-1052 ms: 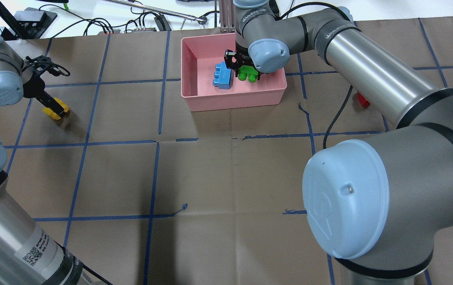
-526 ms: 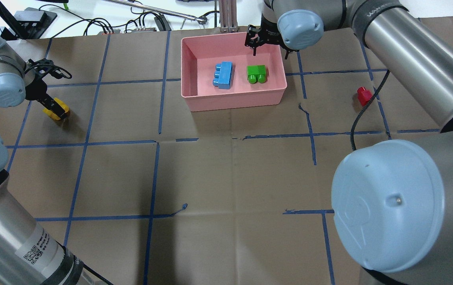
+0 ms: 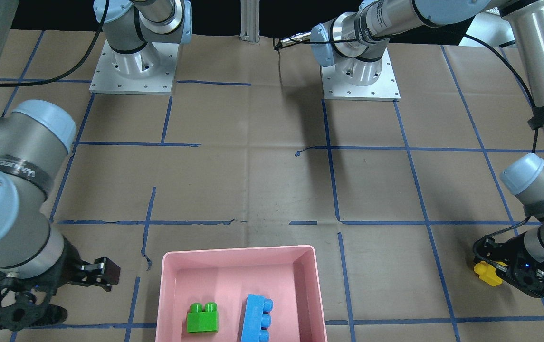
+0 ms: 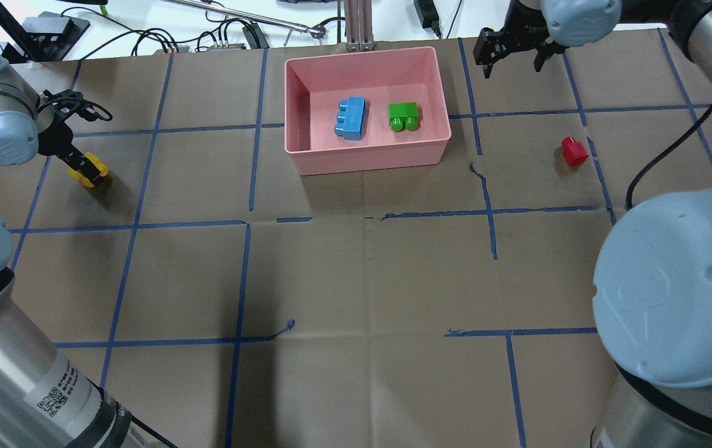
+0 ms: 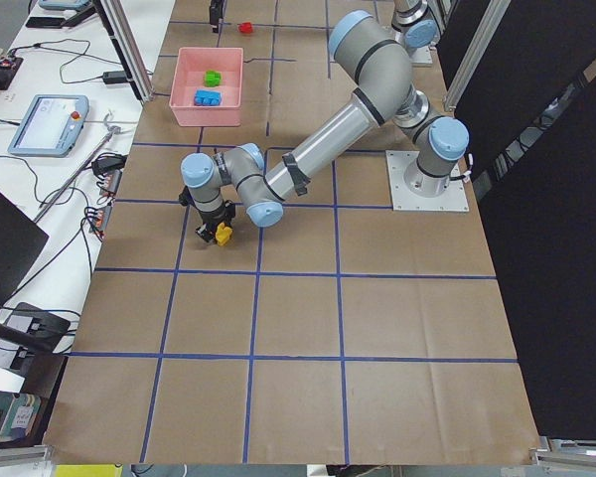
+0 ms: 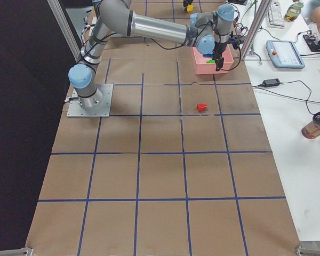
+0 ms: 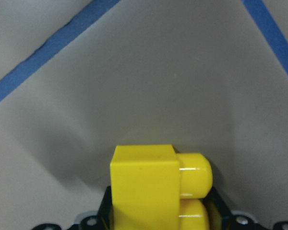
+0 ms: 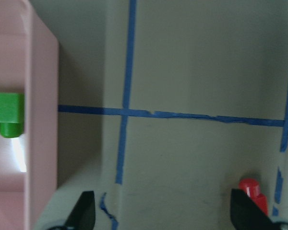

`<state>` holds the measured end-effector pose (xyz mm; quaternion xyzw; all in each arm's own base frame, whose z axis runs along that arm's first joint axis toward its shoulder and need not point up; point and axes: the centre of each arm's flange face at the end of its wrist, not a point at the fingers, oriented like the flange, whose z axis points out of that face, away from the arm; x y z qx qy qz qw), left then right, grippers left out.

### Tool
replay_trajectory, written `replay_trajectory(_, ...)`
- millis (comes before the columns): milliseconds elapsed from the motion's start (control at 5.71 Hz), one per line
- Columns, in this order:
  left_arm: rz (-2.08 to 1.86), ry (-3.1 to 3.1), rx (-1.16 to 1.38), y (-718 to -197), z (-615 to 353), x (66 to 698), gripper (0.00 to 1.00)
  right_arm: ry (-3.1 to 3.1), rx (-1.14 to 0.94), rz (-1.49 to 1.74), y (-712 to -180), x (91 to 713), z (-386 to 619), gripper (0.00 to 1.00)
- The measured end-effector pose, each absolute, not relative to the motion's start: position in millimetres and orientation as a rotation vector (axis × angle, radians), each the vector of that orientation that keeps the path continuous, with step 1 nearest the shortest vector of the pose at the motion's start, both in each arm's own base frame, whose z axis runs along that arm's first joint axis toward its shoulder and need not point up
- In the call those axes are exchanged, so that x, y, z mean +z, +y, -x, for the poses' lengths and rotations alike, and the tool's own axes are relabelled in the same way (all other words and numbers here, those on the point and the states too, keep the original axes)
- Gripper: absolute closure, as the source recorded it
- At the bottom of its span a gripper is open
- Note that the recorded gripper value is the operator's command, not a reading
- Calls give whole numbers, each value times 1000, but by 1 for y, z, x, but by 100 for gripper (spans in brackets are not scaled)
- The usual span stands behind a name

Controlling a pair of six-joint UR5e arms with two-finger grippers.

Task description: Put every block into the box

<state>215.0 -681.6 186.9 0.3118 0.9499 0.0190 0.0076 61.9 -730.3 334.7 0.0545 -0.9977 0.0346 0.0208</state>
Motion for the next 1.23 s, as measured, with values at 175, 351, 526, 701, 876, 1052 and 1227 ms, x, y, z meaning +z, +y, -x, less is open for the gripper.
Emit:
replay_trajectory(175,-950,3000,87,-683,-203,197,100,-3095,28,-244,-724,307,-8,0)
replay_trajectory(351,-870,3051,104,-685,-175,212,100,-3095,-38,-399,-718,278,28,0)
replay_trajectory(526,-715,3108,95,-689,-125,235,100,-3079,-63,-554,-720,248,44,0)
replay_trajectory(701,-516,3163,59,-693,-62,260,100,-3062,-54,-625,-727,219,51,0)
replay_trajectory(876,-304,3210,2,-698,5,284,100,-3053,-53,-656,-731,196,54,0)
replay_trajectory(1052,-124,3257,-75,-707,68,309,100,-3053,-62,-659,-731,187,55,1)
replay_trajectory(1227,7,3305,-181,-721,130,324,100,-3055,-90,-628,-730,184,56,2)
